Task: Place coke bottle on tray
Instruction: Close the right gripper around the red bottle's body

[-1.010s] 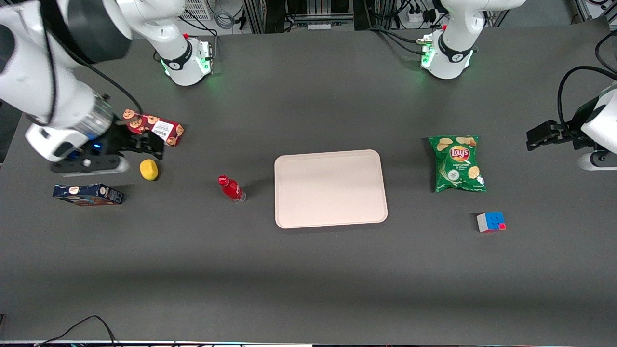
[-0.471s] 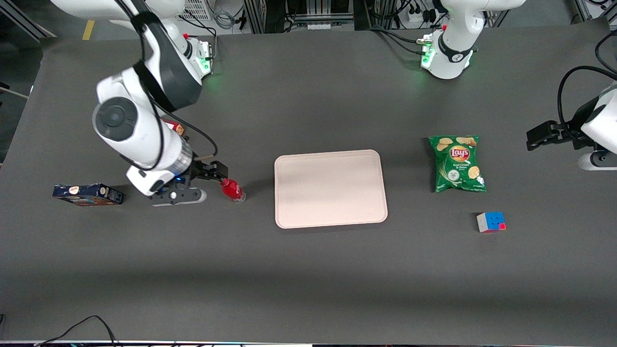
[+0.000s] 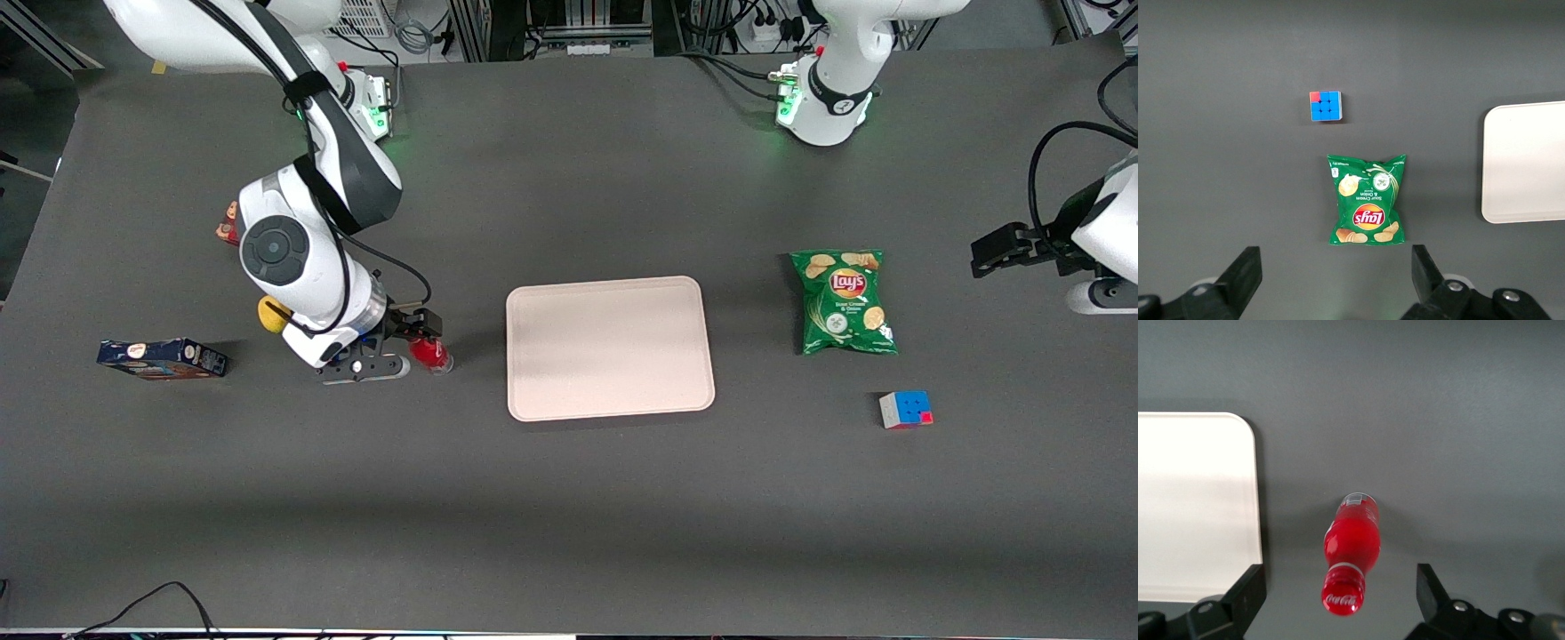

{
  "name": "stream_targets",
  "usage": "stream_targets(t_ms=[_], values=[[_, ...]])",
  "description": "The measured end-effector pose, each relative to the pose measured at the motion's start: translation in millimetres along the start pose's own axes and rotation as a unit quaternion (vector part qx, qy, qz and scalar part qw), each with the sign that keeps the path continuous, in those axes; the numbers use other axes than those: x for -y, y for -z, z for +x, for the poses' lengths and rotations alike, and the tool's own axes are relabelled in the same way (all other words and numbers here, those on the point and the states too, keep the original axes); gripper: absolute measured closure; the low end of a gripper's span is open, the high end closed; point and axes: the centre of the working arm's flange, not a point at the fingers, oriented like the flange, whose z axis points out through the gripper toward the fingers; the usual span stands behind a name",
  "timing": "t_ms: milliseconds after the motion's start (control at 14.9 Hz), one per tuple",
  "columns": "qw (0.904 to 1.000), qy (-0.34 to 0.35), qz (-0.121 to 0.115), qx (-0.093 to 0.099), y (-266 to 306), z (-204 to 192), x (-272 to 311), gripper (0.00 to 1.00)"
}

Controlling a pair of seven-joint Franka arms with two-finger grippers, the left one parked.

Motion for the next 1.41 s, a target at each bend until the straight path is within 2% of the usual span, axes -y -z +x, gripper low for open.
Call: stream_targets(t_ms=[538, 606, 808, 875, 942, 1010, 1077, 1144, 1413], values=[[0.9998, 0.001, -0.007, 0.019, -38, -20, -5, 0.03], [0.9998, 0.001, -0.007, 0.018, -38, -20, -5, 0.07], [0.9999, 0.002, -0.007, 0.012, -36, -20, -5, 0.37], [0.9999, 0.002, -0.006, 0.009, -35, -19, -4, 0.43], [0.9999, 0.002, -0.006, 0.008, -35, -19, -4, 0.43], [1.0, 0.003, -0.005, 0.007, -34, -19, -4, 0.49], [1.0, 0.003, -0.005, 0.006, -33, -19, -3, 0.62], [1.0, 0.003, -0.005, 0.003, -31, -19, -3, 0.69], [0.9999, 0.005, -0.006, -0.014, -2, -22, -1, 0.69]])
